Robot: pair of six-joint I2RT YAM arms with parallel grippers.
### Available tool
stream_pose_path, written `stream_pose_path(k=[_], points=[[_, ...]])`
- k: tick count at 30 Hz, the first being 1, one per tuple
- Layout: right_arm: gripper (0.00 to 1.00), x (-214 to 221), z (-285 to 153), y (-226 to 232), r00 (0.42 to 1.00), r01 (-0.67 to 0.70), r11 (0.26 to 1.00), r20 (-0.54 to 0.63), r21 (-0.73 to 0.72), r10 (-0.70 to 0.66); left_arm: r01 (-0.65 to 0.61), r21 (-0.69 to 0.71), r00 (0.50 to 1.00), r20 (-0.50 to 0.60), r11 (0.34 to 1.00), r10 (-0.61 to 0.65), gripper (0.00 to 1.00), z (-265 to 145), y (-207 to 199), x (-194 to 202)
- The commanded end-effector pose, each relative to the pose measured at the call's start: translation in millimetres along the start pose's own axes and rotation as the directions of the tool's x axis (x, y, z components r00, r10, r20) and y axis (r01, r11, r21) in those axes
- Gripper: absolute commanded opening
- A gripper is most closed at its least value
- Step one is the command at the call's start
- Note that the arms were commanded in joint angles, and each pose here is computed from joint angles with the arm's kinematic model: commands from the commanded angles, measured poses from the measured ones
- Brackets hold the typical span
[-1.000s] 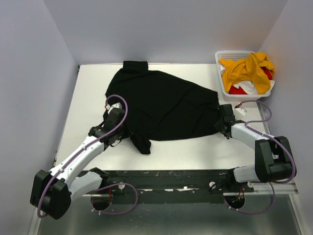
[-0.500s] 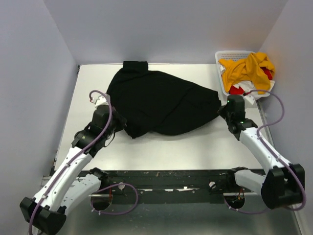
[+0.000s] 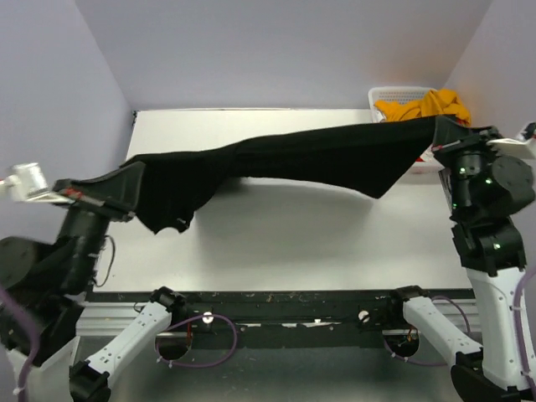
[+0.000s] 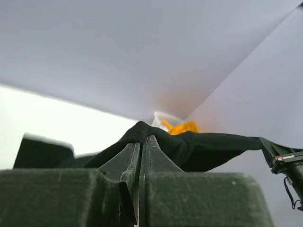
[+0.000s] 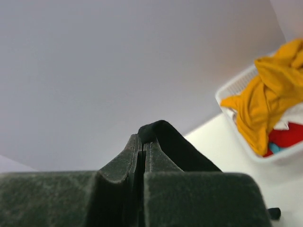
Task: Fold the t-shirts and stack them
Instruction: Flatten out the tshirt
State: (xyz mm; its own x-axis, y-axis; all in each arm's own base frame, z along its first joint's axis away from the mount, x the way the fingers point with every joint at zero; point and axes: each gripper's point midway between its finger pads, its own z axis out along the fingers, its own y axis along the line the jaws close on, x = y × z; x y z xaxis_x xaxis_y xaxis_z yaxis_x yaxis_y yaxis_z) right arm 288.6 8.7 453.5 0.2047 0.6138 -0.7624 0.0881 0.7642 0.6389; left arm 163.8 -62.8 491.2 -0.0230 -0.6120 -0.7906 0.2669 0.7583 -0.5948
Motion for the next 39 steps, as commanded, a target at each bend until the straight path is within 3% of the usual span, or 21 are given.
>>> stream_pose_path(k=[1, 6, 10, 17, 20, 24, 28, 32, 36, 39], points=[[0.01, -65.7, -39.9, 29.9, 0.995, 0.029, 0.997, 0.097, -0.073, -0.022, -0.074, 0.141, 0.986, 0.159, 0.987, 0.051, 0.00, -50.4, -39.7, -68.8], [0.01, -125.0, -87.4, 44.5, 0.977, 0.029, 0.993, 0.215, -0.117, -0.003, -0.148, 0.308, 0.968, 0.239, 0.940, 0.074, 0.00, -104.1, -82.4, -112.9], [0.01, -145.0, -113.1, 43.3, 0.966, 0.022, 0.992, 0.260, -0.127, 0.012, -0.189, 0.446, 0.953, 0.297, 0.875, 0.054, 0.00, -141.2, -111.4, -132.5], [0.01, -150.9, -123.3, 49.9, 0.967, 0.028, 0.987, 0.253, -0.158, 0.013, -0.198, 0.425, 0.949, 0.309, 0.883, 0.064, 0.00, -127.6, -119.6, -145.1], [0.01, -139.3, -104.7, 42.1, 0.972, 0.034, 0.994, 0.235, -0.104, -0.008, -0.210, 0.337, 0.949, 0.297, 0.918, 0.108, 0.00, -94.0, -108.3, -140.7], [0.01, -99.7, -58.7, 18.8, 0.982, 0.060, 0.998, 0.176, 0.017, -0.062, -0.235, 0.061, 0.938, 0.275, 0.970, 0.210, 0.00, -22.6, -58.7, -122.4], [0.01, -44.3, -12.5, -14.4, 0.988, 0.102, 0.986, 0.103, 0.131, -0.116, -0.256, -0.271, 0.934, 0.178, 0.928, 0.309, 0.00, 48.2, 10.9, -82.5], [0.01, 33.5, 26.9, -58.5, 0.989, 0.148, 0.962, -0.022, 0.230, -0.147, -0.365, -0.360, 0.922, -0.013, 0.859, 0.386, 0.00, 121.0, 59.7, -13.1], [0.01, 115.2, 61.2, -104.2, 0.977, 0.199, 0.936, -0.135, 0.292, -0.165, -0.378, -0.413, 0.923, -0.231, 0.829, 0.306, 0.00, 186.5, 138.0, 69.8], [0.01, 171.0, 84.9, -137.1, 0.951, 0.275, 0.902, -0.233, 0.334, -0.204, -0.410, -0.397, 0.882, -0.401, 0.821, 0.247, 0.00, 231.5, 189.3, 130.4]])
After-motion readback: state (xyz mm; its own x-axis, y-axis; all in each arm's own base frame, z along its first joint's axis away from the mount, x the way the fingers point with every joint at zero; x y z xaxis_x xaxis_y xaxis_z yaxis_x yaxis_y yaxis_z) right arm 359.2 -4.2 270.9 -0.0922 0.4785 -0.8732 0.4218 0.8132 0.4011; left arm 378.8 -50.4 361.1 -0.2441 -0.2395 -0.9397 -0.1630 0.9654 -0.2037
